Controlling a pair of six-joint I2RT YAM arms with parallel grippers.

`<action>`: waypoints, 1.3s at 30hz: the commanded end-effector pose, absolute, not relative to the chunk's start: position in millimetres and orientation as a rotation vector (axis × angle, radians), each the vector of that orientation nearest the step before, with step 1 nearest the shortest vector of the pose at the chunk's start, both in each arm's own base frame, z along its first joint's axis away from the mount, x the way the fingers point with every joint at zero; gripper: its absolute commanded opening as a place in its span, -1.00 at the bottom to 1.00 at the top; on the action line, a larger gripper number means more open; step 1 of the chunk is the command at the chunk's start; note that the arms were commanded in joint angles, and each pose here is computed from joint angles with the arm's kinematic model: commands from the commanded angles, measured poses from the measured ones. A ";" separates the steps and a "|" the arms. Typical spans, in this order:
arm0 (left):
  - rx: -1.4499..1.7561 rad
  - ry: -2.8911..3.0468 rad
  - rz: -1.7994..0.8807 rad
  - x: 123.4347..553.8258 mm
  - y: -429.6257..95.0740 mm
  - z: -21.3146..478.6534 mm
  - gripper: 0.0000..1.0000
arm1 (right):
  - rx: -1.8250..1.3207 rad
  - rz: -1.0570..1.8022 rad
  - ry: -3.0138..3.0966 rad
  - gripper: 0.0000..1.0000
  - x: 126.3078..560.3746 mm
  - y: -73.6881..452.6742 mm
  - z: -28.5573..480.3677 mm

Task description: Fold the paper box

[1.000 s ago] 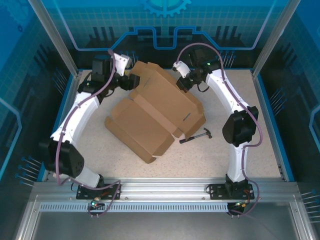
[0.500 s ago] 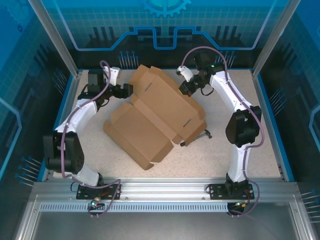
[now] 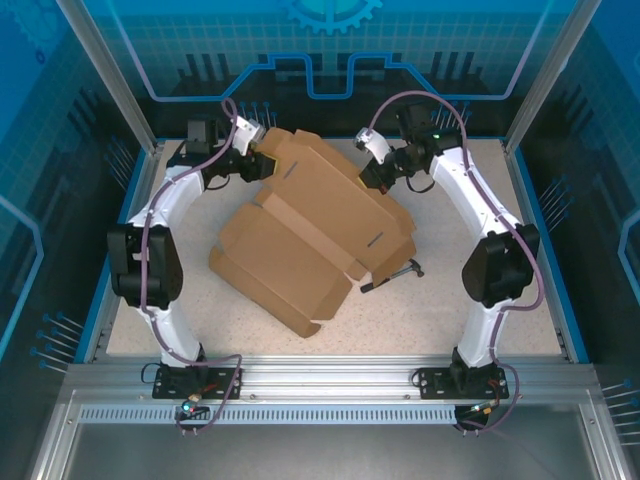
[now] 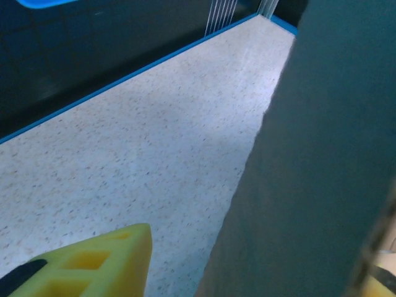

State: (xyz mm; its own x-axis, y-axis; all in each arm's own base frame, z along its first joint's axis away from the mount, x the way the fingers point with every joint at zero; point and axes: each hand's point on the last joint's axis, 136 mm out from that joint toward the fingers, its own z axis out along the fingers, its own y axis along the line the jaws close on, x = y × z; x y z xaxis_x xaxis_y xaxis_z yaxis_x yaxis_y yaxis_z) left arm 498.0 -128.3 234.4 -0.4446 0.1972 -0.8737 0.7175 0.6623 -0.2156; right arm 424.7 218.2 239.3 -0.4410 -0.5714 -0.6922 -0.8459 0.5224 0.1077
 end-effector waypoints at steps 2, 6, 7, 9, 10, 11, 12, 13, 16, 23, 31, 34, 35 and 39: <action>0.739 2.006 -0.889 486.6 -136.3 243.6 -0.49 | -1.094 0.485 2.103 -1.00 431.7 215.0 259.2; 0.683 2.077 -0.915 482.6 -131.8 248.1 -0.70 | -1.023 0.240 2.083 -1.00 441.5 216.5 258.9; 0.666 2.092 -0.910 482.0 -129.7 249.2 -0.74 | -1.008 0.162 2.077 -1.00 444.0 216.0 257.6; 0.626 2.121 -0.912 480.5 -125.9 251.7 -0.80 | -0.968 -0.045 2.055 -1.00 450.1 213.8 254.5; 0.610 2.128 -0.915 480.0 -123.9 252.6 -0.82 | -0.956 -0.132 2.044 -1.00 452.0 212.6 250.3; 0.601 2.130 -0.920 479.5 -123.6 253.9 -0.83 | -0.941 -0.212 2.026 -1.00 453.3 213.2 249.6; 0.589 2.136 -0.921 479.8 -122.5 252.9 -0.83 | -0.932 -0.303 1.999 -1.00 453.9 215.4 248.3; 0.578 2.140 -0.920 480.7 -121.4 252.7 -0.83 | -0.925 -0.376 1.969 -1.00 454.1 218.4 248.3; 0.546 2.152 -0.933 484.0 -119.2 249.8 -0.84 | -0.898 -0.522 1.899 -1.00 454.2 227.3 247.7; 0.486 2.163 -0.947 492.1 -112.9 246.1 -0.83 | -0.832 -0.540 1.859 -1.00 451.5 234.1 246.5; 0.387 2.187 -0.895 507.0 -102.0 233.1 -0.39 | -0.916 -0.243 2.037 -1.00 434.0 237.1 229.6; 0.283 2.207 -0.805 516.9 -86.2 230.3 -0.11 | -0.935 -0.147 2.109 -1.00 428.8 233.7 222.1; 0.236 2.214 -0.756 520.2 -78.1 230.3 -0.03 | -0.938 -0.113 2.135 -1.00 427.9 232.4 220.1; -0.020 2.196 -0.563 519.2 -39.4 237.0 0.09 | -0.920 0.001 2.252 -1.00 427.3 224.1 210.6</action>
